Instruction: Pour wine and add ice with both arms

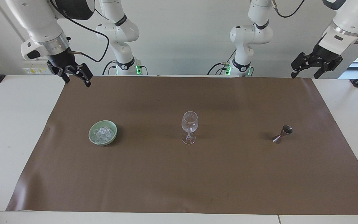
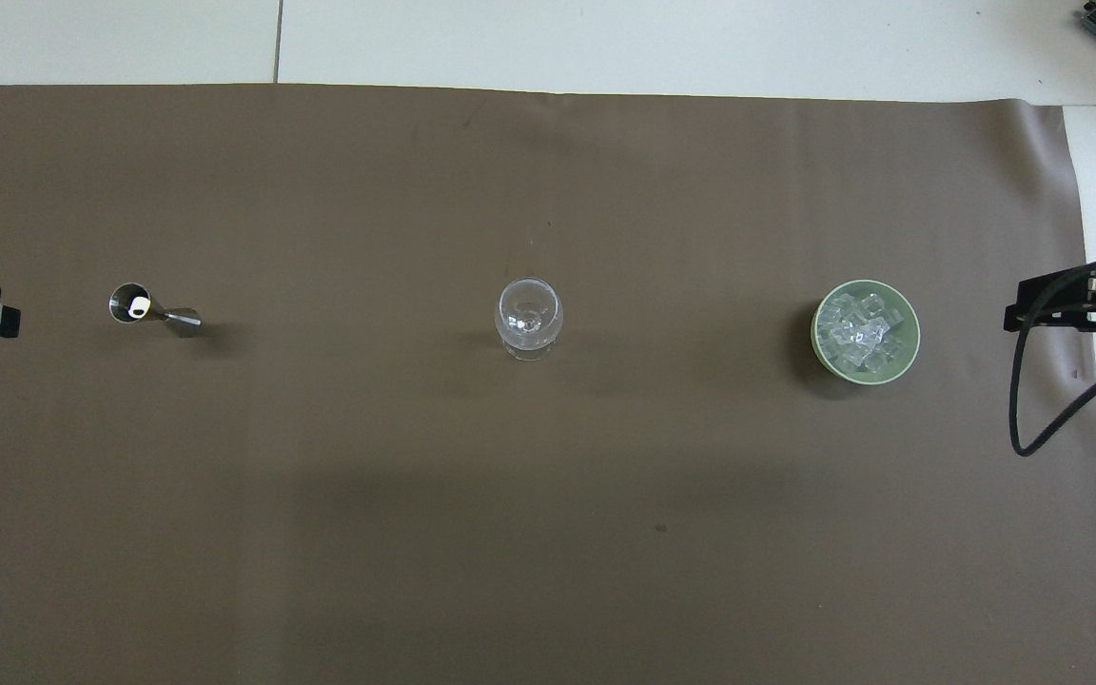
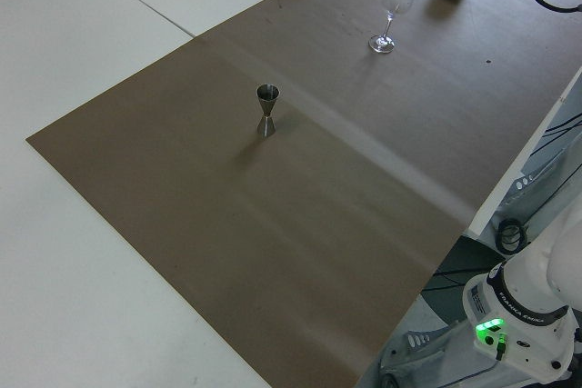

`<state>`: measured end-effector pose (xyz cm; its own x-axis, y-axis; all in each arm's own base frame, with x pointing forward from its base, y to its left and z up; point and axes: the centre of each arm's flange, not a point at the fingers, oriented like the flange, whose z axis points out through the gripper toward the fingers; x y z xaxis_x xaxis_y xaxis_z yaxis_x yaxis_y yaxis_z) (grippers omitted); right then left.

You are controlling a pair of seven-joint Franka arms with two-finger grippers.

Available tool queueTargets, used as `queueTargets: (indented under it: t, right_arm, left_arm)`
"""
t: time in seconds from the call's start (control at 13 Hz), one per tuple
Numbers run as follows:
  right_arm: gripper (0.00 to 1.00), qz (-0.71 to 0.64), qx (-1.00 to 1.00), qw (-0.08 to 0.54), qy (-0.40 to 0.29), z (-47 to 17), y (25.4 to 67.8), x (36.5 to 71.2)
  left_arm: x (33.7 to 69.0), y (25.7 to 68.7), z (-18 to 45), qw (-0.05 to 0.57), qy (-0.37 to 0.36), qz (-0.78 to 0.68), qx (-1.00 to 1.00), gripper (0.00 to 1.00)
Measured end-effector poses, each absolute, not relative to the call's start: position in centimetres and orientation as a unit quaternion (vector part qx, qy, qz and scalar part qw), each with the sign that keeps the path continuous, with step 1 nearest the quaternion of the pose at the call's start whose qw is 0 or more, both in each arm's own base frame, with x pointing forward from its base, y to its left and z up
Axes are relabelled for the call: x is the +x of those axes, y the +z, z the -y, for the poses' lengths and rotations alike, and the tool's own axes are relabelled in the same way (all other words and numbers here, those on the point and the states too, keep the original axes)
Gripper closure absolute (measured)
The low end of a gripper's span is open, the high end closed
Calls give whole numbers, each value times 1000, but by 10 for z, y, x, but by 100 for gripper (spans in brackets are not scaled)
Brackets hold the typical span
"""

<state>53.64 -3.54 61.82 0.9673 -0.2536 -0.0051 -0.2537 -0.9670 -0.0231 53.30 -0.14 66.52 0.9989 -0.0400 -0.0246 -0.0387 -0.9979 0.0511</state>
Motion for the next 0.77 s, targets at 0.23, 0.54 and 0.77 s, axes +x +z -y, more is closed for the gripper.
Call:
queueTargets:
  t: [0.23, 0.54, 0.77]
  right_arm:
    - [0, -128, -992, 12, 1, 35, 618, 536]
    - [0, -128, -992, 12, 1, 35, 618, 536]
    - [0, -128, -992, 12, 1, 35, 618, 536]
  left_arm:
    - [533, 665, 2, 25, -13, 20, 999, 0]
    - [533, 665, 2, 25, -14, 20, 999, 0]
    - [533, 665, 4, 25, -14, 23, 999, 0]
